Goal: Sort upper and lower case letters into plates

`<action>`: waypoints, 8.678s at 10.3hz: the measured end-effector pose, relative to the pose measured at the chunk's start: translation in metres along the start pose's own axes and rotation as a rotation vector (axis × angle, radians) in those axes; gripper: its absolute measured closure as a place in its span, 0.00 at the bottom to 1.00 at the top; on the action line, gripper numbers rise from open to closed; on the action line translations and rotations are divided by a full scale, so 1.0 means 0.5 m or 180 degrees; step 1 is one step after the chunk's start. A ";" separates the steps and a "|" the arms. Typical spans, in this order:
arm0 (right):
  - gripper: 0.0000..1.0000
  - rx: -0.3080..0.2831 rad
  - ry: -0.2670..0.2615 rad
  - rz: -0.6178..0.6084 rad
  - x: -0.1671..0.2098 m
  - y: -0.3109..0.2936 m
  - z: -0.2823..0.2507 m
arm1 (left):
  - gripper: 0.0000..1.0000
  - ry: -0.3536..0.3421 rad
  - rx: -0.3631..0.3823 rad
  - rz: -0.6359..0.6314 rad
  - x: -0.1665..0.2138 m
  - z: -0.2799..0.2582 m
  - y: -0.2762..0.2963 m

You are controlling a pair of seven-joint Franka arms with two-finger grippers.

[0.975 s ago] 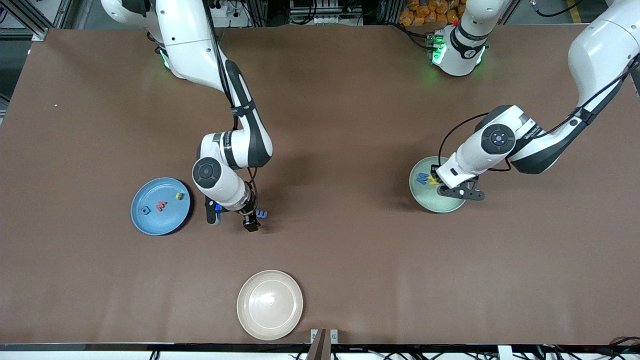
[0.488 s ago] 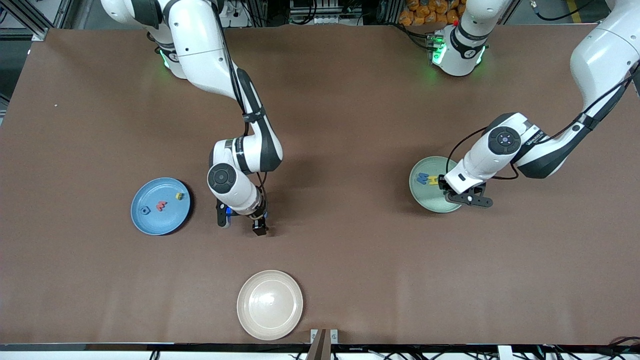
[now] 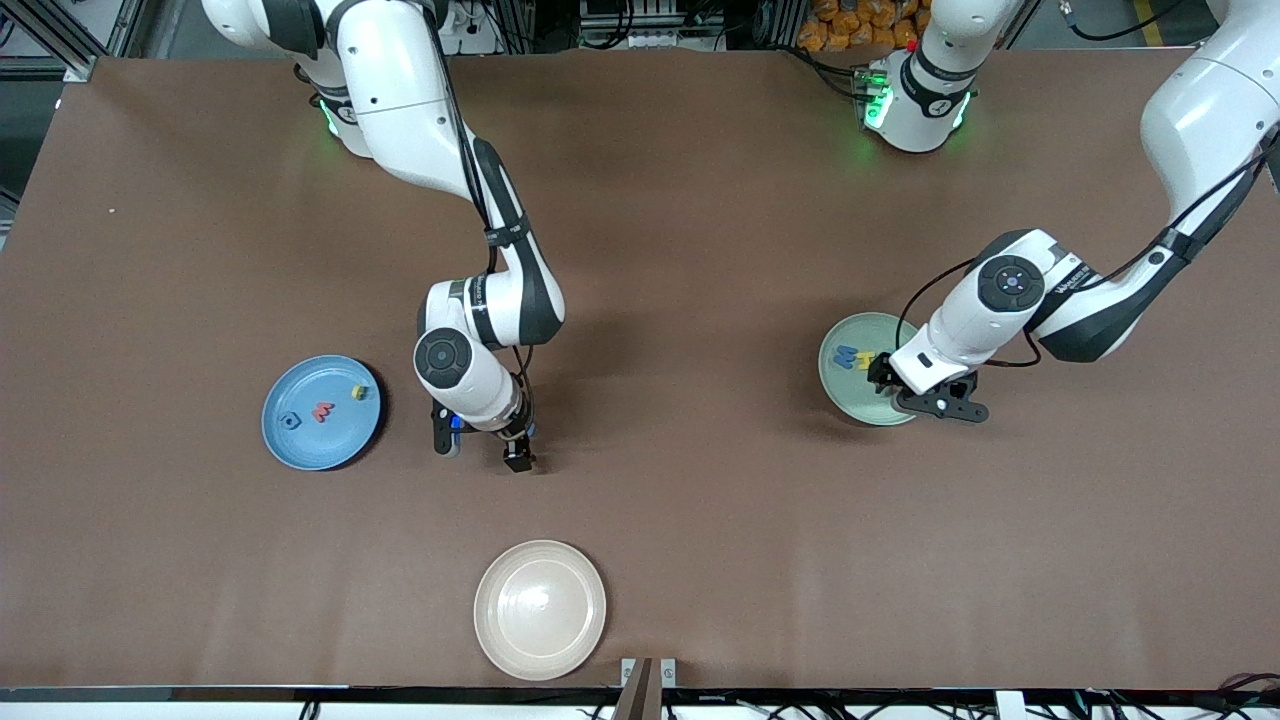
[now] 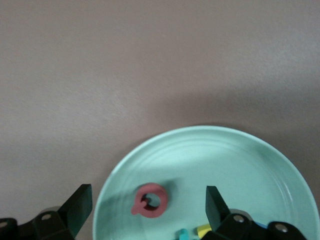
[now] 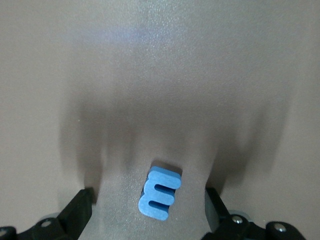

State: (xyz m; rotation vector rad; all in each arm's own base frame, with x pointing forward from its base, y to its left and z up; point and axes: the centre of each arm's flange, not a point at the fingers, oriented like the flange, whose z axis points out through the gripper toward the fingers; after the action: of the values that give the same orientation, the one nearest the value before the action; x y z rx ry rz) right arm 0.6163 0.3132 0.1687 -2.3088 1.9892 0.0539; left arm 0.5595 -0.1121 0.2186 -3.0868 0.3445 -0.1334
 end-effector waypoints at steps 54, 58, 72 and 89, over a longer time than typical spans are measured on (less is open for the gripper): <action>0.00 -0.0638 -0.0347 -0.3633 0.592 0.076 -0.486 | 0.00 -0.0439 -0.0313 -0.0667 0.063 -0.757 -0.077; 0.00 -0.0609 -0.0360 -0.3829 0.530 0.159 -0.469 | 0.00 -0.0430 -0.0312 -0.0685 0.062 -0.760 -0.084; 0.00 -0.0211 0.0180 -0.4364 0.498 0.164 -0.965 | 0.00 -0.0416 0.0018 -0.0355 0.063 -0.760 -0.083; 0.00 -0.0220 0.0176 -0.4358 0.501 0.162 -0.968 | 0.00 -0.0402 -0.0002 -0.0457 0.049 -0.765 -0.176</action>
State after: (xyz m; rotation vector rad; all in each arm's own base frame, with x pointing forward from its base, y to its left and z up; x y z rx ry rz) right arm 0.5572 0.0091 0.6243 -3.1268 0.0839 -0.0451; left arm 0.5687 -0.0403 0.6054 -3.0989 0.1182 0.0583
